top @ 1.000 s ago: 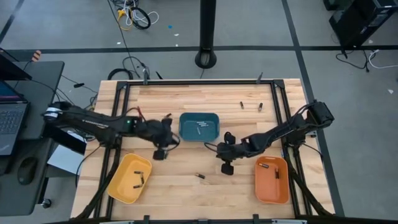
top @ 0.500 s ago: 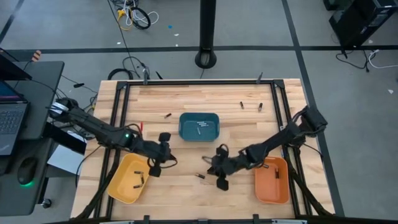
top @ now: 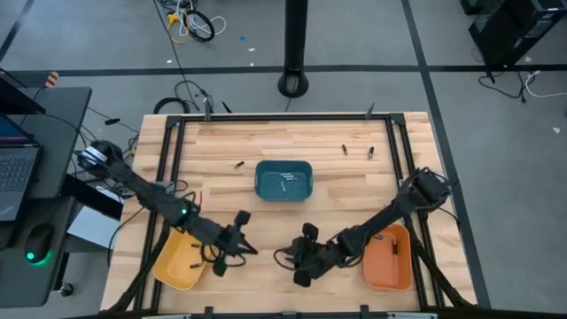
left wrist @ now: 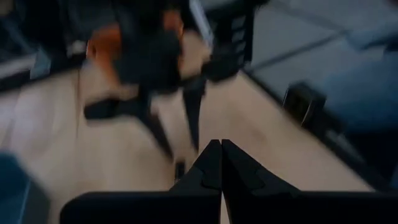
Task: Sort batteries
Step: Put the large black battery into the orange bin
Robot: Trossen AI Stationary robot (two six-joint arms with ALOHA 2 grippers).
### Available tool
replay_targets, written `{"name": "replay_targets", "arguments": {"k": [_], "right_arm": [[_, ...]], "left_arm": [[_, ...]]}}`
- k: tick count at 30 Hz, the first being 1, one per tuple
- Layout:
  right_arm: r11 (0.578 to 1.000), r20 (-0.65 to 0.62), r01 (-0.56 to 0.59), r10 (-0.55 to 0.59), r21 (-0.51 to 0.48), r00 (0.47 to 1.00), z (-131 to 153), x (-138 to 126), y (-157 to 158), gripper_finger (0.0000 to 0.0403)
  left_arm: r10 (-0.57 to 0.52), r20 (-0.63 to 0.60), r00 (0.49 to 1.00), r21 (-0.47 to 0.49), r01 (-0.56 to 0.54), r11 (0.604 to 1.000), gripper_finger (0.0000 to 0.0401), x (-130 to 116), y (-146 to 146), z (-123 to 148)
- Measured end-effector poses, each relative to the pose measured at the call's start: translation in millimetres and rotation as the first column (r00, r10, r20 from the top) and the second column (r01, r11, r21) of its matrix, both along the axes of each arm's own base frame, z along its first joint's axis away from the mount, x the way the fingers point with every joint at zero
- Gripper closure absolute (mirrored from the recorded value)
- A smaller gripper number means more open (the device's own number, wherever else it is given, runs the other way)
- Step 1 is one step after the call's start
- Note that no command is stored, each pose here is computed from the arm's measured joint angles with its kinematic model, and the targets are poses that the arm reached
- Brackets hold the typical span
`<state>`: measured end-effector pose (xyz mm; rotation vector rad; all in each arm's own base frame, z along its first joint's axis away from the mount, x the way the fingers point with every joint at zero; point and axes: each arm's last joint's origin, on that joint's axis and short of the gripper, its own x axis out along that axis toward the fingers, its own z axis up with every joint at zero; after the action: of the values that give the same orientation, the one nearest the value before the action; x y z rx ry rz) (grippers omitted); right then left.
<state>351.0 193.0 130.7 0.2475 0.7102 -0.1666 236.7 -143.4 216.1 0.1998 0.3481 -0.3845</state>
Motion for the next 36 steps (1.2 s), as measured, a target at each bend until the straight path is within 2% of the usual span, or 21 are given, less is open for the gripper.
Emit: {"name": "replay_targets", "arguments": {"k": [5,9,13,17,20,28,36], "right_arm": [[1.0,-0.013,0.027,-0.027,0.009,1.0,-19,2,2,0.0215],[0.999,-0.033,0.033,-0.034,-0.017,0.999,-34,2,4,0.0214],[0.996,-0.032,0.076,-0.078,-0.049,0.996,-46,2,5,0.024],[0.993,-0.022,0.093,-0.094,-0.069,0.995,-47,0,7,0.0295],[0.995,-0.029,0.08,-0.082,-0.067,0.996,-42,-1,6,0.0341],[0.997,-0.121,0.037,-0.045,-0.064,0.992,-20,-10,2,0.0341],[0.997,-0.192,0.008,-0.022,-0.075,0.981,47,-18,1,0.0341]], "left_arm": [[-0.027,0.139,0.99,-0.069,0.037,0.997,0.0396,-3,-10,-8],[-0.002,0.16,0.987,-0.086,0.016,0.996,0.0396,-3,-17,-13],[0.018,0.16,0.987,-0.102,-0.002,0.995,0.0396,-5,-22,-15],[0.03,0.155,0.988,-0.116,-0.012,0.993,0.0396,-7,-28,-18],[0.04,0.162,0.986,-0.116,-0.021,0.993,0.0396,-9,-32,-20],[0.036,0.16,0.986,-0.114,-0.018,0.993,0.0396,-9,-35,-22],[0.028,0.17,0.985,-0.089,-0.013,0.996,0.0396,-9,-35,-22]]}}
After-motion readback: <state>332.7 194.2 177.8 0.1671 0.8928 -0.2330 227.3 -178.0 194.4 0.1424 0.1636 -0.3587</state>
